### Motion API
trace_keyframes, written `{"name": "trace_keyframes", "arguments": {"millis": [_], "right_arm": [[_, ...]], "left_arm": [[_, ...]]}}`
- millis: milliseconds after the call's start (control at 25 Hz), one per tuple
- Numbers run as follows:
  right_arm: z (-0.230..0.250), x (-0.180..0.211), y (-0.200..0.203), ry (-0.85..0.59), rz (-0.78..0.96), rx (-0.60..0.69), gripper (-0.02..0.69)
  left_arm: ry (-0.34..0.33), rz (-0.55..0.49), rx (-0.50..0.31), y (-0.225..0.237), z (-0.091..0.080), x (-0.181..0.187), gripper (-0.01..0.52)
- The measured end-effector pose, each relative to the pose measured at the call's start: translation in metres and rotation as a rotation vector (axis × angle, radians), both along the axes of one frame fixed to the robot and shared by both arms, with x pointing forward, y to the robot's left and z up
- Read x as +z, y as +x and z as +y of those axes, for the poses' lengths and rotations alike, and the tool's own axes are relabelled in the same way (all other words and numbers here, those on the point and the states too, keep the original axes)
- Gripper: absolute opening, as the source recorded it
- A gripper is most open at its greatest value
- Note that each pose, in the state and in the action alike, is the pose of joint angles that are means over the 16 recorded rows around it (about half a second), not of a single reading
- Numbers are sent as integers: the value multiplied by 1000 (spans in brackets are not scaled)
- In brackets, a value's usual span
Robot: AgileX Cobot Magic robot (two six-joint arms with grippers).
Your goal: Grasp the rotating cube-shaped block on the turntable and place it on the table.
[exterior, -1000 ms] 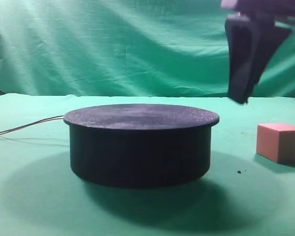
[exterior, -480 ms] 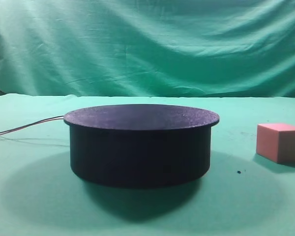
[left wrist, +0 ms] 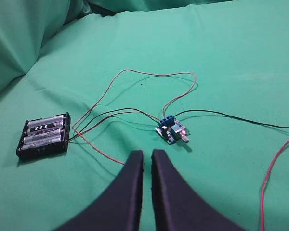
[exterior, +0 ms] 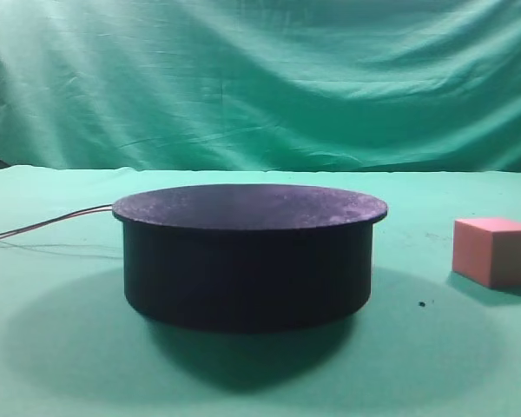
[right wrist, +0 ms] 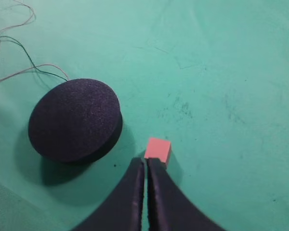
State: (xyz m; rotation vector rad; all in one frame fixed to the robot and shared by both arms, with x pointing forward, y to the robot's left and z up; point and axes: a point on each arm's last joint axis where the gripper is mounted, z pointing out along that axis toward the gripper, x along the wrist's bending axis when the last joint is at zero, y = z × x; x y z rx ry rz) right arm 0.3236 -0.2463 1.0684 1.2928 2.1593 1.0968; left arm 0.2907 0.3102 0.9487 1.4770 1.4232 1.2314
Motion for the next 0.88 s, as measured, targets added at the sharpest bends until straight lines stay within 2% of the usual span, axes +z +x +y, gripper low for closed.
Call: {"name": "trace_keyframes", "arguments": {"millis": [200, 520, 880], "right_arm": [[-14, -22, -6, -3, -134, -68, 0], [-35, -79, -24, 37, -342, -240, 0], [-40, -118, -33, 56, -389, -294, 0]], "left_arm": [[0, 0, 0, 0, 0, 0, 0], [0, 0, 0, 0, 0, 0, 0], [0, 0, 0, 0, 0, 0, 0]]}}
